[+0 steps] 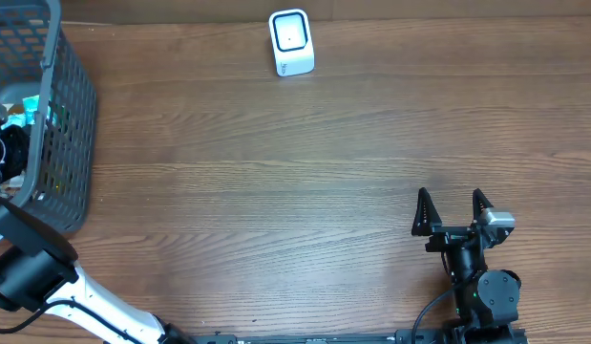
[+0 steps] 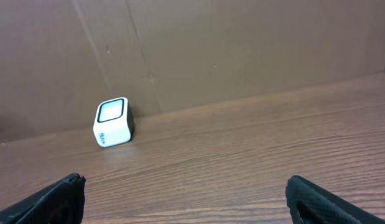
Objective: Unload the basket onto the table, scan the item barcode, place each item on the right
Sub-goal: 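Reach into the basket and grasp the yellow bottle with the left gripper, then lift the yellow bottle out and carry it toward the white scanner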
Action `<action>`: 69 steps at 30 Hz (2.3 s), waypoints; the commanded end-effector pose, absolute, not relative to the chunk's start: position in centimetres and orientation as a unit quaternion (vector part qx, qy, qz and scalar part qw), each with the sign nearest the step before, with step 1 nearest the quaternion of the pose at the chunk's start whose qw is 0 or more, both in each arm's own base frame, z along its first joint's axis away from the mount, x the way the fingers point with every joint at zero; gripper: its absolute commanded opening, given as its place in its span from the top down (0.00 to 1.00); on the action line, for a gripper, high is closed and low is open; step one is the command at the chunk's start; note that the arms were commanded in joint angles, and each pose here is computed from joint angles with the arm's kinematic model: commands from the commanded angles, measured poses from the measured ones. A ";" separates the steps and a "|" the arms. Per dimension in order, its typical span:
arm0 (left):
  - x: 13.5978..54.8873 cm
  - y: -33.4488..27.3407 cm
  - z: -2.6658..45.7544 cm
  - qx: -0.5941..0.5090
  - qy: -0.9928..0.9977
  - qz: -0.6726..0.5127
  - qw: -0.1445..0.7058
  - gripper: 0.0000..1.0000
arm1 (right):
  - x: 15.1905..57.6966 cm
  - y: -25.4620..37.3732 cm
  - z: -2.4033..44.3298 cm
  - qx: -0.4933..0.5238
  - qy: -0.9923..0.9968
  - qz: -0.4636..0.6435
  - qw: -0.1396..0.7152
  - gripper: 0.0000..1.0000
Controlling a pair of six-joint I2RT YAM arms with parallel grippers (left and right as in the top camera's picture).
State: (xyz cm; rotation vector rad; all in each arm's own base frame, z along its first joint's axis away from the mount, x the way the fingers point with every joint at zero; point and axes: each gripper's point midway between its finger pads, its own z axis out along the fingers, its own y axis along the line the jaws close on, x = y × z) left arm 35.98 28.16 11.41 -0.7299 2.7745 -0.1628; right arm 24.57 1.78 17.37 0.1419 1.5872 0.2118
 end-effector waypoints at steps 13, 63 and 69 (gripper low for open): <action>36.0 28.3 10.1 -0.282 0.951 -0.061 0.114 0.47 | 24.6 1.8 17.2 0.062 0.709 0.093 0.696 0.00; 37.3 6.2 43.9 -0.207 0.878 -0.149 0.405 0.96 | 24.6 1.8 17.2 0.062 0.709 0.093 0.696 0.00; 37.6 0.6 44.2 -0.140 0.886 -0.211 0.389 0.95 | 24.6 1.8 17.2 0.062 0.709 0.093 0.696 0.00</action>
